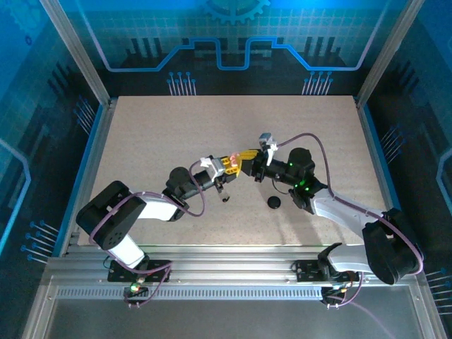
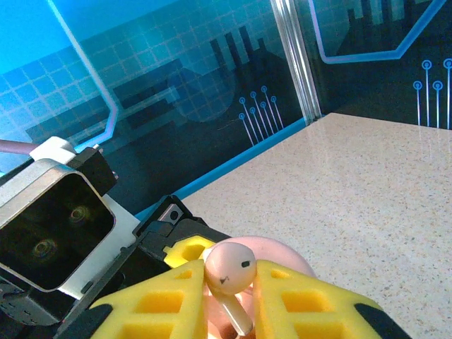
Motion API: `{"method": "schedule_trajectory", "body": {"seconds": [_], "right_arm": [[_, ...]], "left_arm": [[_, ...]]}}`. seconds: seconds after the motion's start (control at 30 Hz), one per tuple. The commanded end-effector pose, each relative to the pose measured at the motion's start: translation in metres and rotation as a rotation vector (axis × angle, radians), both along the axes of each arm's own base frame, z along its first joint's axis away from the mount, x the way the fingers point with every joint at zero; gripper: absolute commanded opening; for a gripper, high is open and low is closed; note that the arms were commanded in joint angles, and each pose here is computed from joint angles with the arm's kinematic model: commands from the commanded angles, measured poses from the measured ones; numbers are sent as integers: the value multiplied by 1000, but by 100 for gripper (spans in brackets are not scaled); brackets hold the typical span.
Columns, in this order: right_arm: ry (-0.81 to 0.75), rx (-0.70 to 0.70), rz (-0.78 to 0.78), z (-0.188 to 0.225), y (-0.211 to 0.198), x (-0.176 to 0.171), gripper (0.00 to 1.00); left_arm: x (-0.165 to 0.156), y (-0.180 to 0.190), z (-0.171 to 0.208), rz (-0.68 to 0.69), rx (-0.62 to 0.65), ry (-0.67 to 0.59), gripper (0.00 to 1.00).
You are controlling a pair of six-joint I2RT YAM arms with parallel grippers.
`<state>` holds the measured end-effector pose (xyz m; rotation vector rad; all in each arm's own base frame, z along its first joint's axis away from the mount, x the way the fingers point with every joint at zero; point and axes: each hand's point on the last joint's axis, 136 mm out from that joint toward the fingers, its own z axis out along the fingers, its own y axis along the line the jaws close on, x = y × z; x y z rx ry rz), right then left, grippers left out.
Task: Insert wireless bluetooth earbuds into charging case
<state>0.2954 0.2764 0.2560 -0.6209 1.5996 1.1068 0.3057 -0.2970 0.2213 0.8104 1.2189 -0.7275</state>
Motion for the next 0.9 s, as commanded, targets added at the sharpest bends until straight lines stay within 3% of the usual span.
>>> {"method": "schedule_trajectory", "body": {"seconds": [0.0, 0.4, 0.53, 0.87], "right_arm": [[9, 1, 2, -3, 3, -3, 21], [-19, 25, 14, 10, 4, -9, 21], [-26, -15, -10, 11, -4, -9, 22], [365, -143, -147, -50, -38, -10, 23]], "left_arm": [[-3, 0, 36, 12, -55, -106, 16], [2, -1, 32, 21, -54, -88, 16], [6, 7, 24, 81, -41, -78, 16], [-6, 35, -13, 180, 23, -16, 15]]}}
